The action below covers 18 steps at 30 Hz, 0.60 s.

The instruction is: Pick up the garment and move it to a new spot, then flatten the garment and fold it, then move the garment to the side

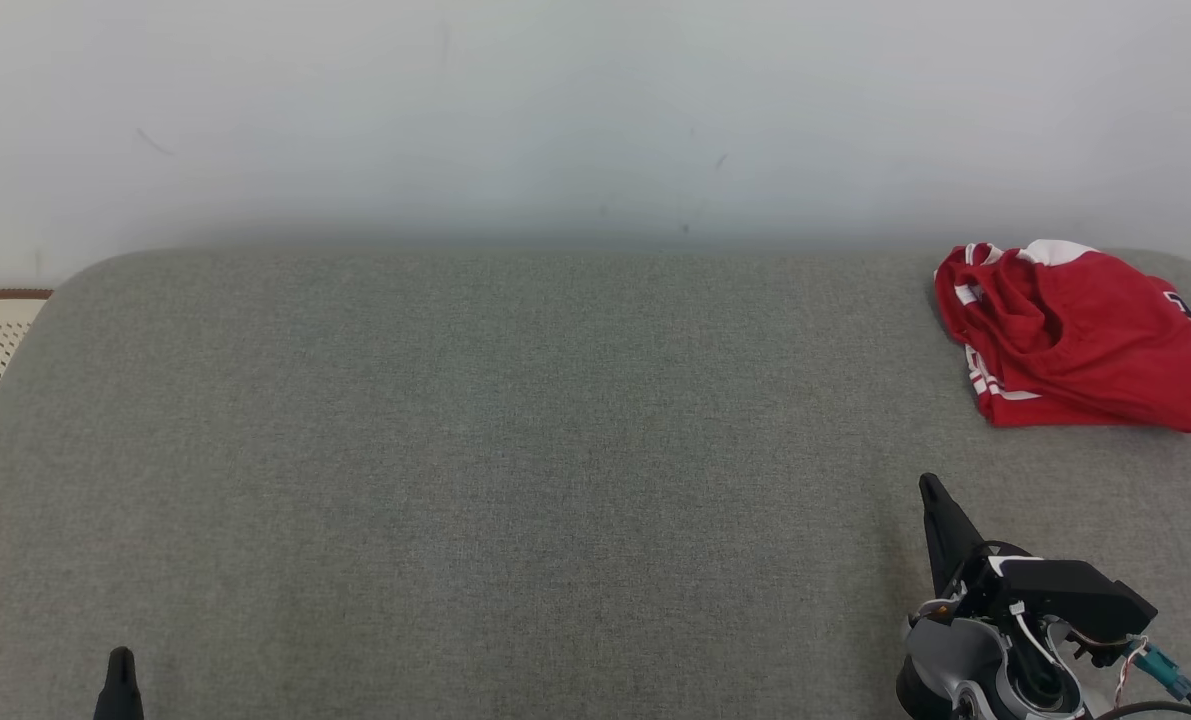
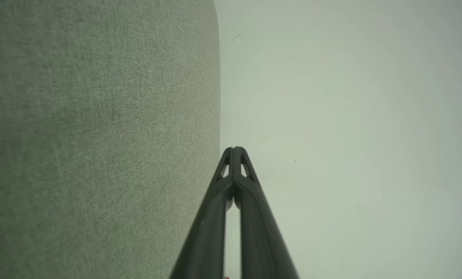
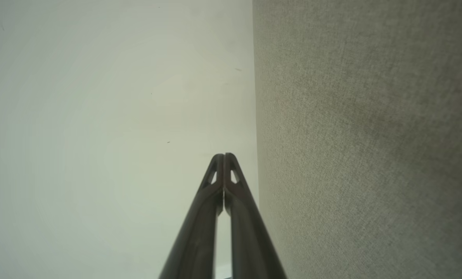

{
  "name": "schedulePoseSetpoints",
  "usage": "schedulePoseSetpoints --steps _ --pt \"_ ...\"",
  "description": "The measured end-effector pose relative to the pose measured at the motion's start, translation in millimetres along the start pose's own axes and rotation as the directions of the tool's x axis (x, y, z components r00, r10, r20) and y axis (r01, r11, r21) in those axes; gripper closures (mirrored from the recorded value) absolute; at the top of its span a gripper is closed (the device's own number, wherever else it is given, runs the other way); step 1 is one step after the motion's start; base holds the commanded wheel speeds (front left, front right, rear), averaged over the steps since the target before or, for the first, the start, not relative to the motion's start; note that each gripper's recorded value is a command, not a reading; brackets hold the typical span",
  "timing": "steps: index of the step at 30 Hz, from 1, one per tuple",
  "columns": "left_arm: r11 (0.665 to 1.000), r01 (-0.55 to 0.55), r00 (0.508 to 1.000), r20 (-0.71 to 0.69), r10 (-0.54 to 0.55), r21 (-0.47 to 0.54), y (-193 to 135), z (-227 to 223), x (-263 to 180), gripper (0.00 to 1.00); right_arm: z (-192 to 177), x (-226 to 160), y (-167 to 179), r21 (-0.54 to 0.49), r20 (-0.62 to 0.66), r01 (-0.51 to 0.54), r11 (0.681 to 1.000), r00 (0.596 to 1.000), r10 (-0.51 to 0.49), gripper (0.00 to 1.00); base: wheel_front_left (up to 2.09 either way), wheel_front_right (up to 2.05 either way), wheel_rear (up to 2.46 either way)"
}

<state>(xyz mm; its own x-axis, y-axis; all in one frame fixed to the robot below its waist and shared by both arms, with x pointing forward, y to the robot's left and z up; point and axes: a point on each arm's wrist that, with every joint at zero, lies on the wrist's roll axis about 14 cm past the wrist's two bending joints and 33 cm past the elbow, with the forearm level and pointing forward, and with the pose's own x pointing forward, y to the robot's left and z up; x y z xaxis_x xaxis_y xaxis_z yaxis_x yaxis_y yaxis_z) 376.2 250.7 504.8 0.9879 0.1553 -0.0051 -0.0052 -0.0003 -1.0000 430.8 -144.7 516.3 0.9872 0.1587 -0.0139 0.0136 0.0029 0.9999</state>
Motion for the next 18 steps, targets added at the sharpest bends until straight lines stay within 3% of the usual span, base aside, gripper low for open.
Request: schedulePoseSetpoints --steps 18 --pt "1.000 0.000 1.000 0.000 0.000 0.000 0.0 0.0 0.0 1.00 -0.1 0.0 0.0 0.000 0.000 0.000 1.000 1.000 0.000 1.00 0.00 0.00 0.00"
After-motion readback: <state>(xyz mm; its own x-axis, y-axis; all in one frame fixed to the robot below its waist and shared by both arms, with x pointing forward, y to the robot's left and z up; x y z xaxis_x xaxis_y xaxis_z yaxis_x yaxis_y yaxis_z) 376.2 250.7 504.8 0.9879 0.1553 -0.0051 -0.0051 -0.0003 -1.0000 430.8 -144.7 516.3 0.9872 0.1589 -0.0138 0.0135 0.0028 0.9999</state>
